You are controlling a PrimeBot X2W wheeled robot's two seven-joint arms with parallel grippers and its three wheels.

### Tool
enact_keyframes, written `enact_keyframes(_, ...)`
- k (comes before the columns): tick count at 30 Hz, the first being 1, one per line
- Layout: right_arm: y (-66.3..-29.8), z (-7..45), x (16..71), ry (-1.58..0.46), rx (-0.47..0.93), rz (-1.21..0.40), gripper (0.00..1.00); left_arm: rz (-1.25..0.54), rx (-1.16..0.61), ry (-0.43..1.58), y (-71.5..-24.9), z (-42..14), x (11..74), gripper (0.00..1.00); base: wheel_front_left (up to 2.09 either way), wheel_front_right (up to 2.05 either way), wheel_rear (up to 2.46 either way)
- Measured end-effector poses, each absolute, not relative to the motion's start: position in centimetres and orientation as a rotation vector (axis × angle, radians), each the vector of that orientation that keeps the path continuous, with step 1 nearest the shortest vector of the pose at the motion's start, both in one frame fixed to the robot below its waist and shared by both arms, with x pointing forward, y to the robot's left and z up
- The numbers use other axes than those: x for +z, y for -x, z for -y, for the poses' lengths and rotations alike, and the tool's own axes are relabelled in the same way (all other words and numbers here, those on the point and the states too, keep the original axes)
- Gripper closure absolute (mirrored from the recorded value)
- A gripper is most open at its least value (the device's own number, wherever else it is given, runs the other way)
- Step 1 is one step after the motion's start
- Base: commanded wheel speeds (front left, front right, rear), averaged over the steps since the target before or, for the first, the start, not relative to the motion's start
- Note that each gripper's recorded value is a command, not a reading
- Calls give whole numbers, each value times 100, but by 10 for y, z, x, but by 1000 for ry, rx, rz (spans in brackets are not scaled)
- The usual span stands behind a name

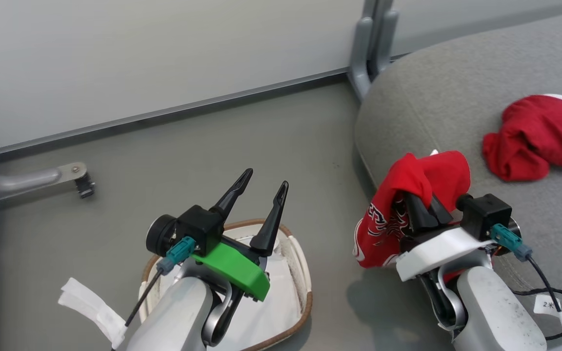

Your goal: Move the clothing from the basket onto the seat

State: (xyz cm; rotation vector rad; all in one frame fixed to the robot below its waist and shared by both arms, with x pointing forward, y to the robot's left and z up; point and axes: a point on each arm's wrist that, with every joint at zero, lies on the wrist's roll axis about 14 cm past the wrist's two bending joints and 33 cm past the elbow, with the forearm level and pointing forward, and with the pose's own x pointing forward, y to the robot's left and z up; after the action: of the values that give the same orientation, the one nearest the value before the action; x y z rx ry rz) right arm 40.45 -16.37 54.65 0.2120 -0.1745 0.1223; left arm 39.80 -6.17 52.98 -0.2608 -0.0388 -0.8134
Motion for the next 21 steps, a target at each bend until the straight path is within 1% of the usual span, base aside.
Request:
enact_keyframes(6, -371, 226, 553, -186, -63, 211, 100, 11, -957, 286, -378, 111, 526, 0, 0, 0, 0)
enact_keyframes(14, -316, 305, 562, -128, -321, 253, 100, -21, -1163, 310, -339, 170, 524, 0, 0, 0, 0)
enact_keyframes(18, -299, 326, 564, -101, -396, 260, 100, -41, -1219, 326, -329, 185, 521, 0, 0, 0, 0)
enact_keyframes(21, -299, 331, 567, -75, -412, 259, 100, -67, -1234, 335, -328, 189, 512, 0, 0, 0, 0)
